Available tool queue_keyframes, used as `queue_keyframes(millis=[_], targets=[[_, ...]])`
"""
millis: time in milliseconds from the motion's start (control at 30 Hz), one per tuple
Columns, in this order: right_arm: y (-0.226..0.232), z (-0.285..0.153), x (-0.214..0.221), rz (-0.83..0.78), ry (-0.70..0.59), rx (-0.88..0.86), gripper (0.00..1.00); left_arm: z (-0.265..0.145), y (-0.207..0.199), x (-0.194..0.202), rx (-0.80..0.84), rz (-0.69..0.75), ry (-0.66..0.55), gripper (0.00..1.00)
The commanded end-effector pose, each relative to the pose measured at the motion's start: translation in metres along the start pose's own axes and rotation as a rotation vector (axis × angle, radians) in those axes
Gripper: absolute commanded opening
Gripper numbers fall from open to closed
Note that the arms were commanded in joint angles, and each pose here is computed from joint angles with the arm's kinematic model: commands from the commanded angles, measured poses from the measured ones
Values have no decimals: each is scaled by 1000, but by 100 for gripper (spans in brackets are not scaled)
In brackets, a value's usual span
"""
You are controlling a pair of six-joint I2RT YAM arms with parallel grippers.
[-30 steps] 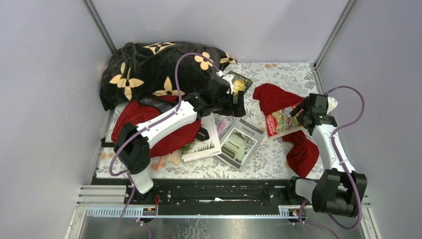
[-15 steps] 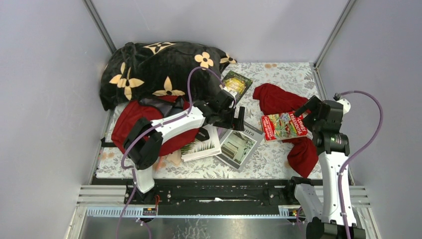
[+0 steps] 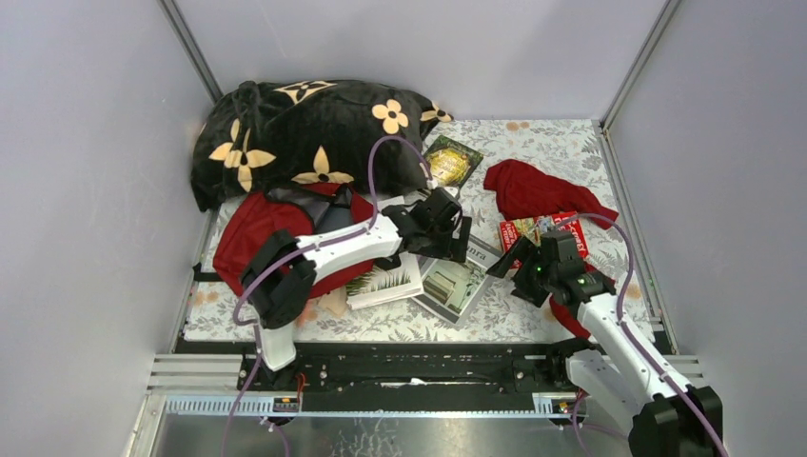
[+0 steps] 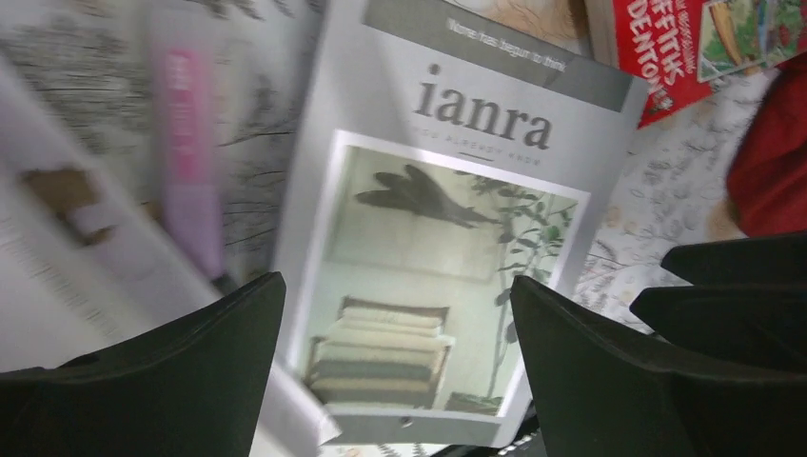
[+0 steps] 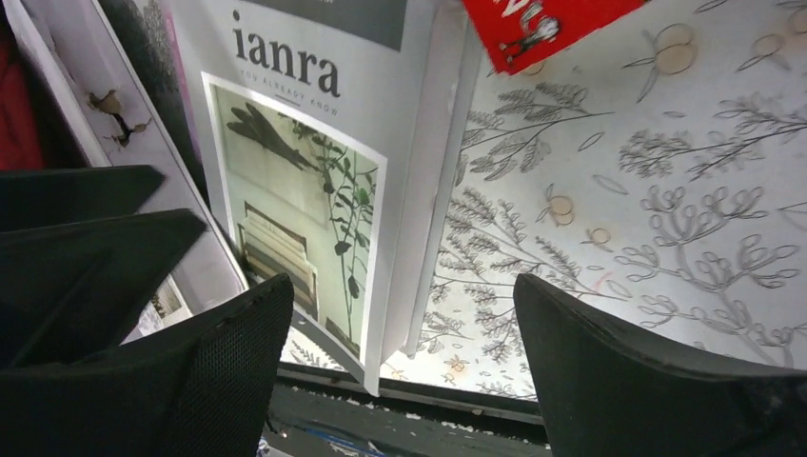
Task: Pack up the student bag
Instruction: Pick up the book from the center of the board.
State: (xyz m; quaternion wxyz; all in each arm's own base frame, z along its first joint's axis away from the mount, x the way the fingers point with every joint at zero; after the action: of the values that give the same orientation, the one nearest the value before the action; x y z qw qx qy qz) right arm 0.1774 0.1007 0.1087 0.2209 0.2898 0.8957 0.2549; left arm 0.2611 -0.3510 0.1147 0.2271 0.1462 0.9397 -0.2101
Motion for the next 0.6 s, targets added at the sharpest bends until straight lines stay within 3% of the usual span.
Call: queue_keyframes(millis=[0,100,233,433,567], targets=[[37,-1,0,-20,-29,-113,92,-58,8,-27,-195,103,-189,96],[59,-4,4,-157,-52,-72,92,-97,41,-37,-357,76,-253,98],[108,9,18,-249,39,-175,99,-125,94,-35,-348,-93,-220,97],[147,52,48,-183,258,-361,100,-163,127,-34,-400,-160,-287,99],[147,72,68,-144,367,-367,100,-161,148,-23,-353,-234,-265,99]])
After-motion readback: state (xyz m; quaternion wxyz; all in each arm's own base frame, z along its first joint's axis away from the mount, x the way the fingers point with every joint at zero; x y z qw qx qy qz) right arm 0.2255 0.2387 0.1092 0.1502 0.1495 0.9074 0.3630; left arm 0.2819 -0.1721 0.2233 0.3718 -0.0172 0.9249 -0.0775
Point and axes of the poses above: each gripper's point midway between its finger pads, its own z axis out along the fingers, its own y axis along the line the jaws close on, x = y × z, the point moved 4 cm from there along -z, back along the fingers, and after that the axes turned 4 degrees about z, right-handed, at the moved point
